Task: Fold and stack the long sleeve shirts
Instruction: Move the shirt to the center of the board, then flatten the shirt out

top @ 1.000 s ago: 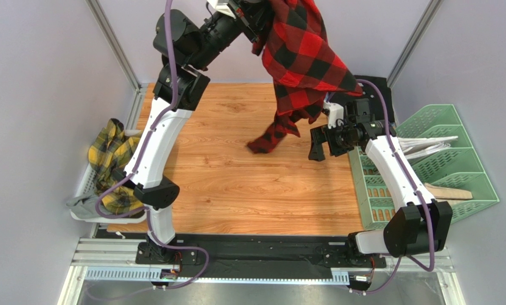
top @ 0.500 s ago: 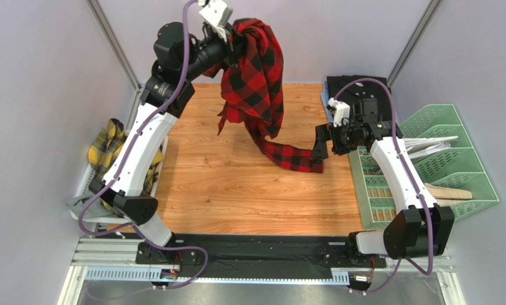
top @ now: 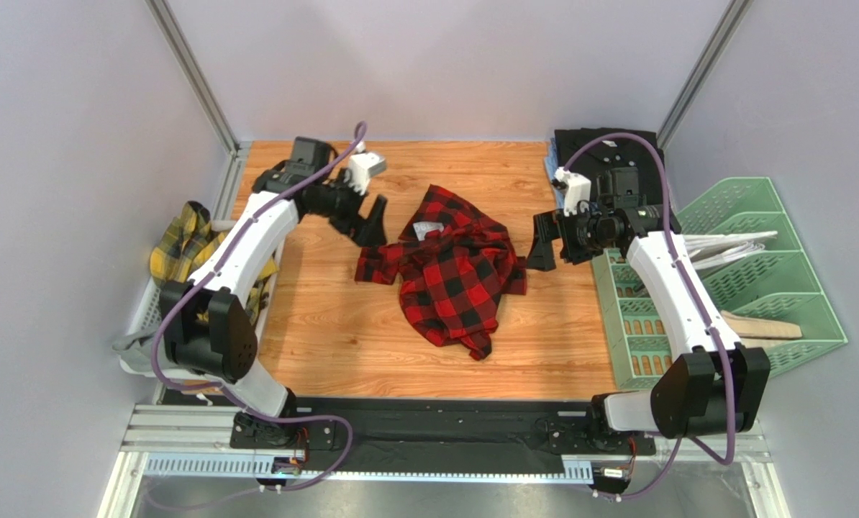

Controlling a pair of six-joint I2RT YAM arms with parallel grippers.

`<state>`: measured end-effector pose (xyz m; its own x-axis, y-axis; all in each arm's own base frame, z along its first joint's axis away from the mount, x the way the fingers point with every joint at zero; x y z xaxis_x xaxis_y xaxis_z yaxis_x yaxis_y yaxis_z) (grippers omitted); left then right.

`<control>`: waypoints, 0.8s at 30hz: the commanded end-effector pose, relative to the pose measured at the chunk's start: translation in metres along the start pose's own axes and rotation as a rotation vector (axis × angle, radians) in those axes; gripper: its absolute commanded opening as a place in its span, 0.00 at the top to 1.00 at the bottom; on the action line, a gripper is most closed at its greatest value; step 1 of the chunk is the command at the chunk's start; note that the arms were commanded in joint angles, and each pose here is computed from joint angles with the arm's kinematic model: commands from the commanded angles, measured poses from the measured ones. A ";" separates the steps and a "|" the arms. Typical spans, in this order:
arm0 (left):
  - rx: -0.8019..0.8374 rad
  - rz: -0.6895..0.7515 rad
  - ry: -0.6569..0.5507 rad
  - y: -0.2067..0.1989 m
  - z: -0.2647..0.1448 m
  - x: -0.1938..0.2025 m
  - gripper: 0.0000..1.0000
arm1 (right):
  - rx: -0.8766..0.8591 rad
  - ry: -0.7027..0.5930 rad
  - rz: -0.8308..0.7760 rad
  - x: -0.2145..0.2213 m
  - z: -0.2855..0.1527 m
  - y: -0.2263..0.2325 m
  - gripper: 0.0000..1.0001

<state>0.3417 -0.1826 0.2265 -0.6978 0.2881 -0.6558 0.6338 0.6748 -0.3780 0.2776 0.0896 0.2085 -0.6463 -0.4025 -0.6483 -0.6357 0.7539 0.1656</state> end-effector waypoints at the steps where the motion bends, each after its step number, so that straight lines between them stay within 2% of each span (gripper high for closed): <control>1: 0.005 0.102 0.043 -0.007 -0.037 0.040 0.01 | -0.072 0.043 -0.032 0.004 0.021 0.008 0.01; 3: -0.021 0.079 0.109 0.006 -0.025 0.059 0.01 | -0.119 0.080 -0.045 0.006 0.037 0.018 0.02; 6: -0.071 0.049 0.167 0.028 -0.005 0.070 0.07 | -0.175 0.108 -0.069 0.006 0.055 0.034 0.02; 7: -0.080 0.041 0.174 0.034 0.001 0.069 0.11 | -0.189 0.132 -0.063 0.009 0.065 0.036 0.04; 10: -0.077 -0.038 0.202 0.047 0.025 0.066 0.14 | -0.218 0.168 -0.076 0.005 0.087 0.045 0.07; 12: -0.055 -0.094 0.207 0.051 0.041 0.065 0.14 | -0.213 0.166 -0.087 -0.002 0.098 0.048 0.07; 15: -0.032 -0.090 0.216 0.048 0.063 0.065 0.12 | -0.195 0.194 -0.067 -0.001 0.118 0.044 0.08; 18: -0.054 -0.070 0.222 0.048 0.083 0.065 0.11 | -0.172 0.246 -0.039 0.006 0.139 0.034 0.13; 21: -0.159 -0.085 0.188 0.066 0.091 0.053 0.27 | -0.161 0.281 -0.026 0.012 0.148 0.029 0.18; 22: -0.196 -0.080 0.172 0.072 0.089 0.046 0.47 | -0.168 0.279 -0.026 0.012 0.146 0.030 0.19; 24: -0.251 -0.095 0.106 0.082 0.074 0.025 0.71 | -0.190 0.258 -0.038 0.011 0.136 0.036 0.19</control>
<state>0.3509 -0.1801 0.0904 -0.8376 0.3783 -0.3941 0.5169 0.7823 -0.3475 0.2966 0.1799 0.0855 -0.7172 -0.5858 -0.3775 -0.6949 0.6419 0.3240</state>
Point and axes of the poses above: each gripper's point midway between its finger pads, its own z axis out along the fingers, its own y axis along the line the jaws close on, x = y × z, the point moved 3 cm from there along -z, back along the fingers, and after that the axes turned 14 degrees about -z, right-handed, at the moved point
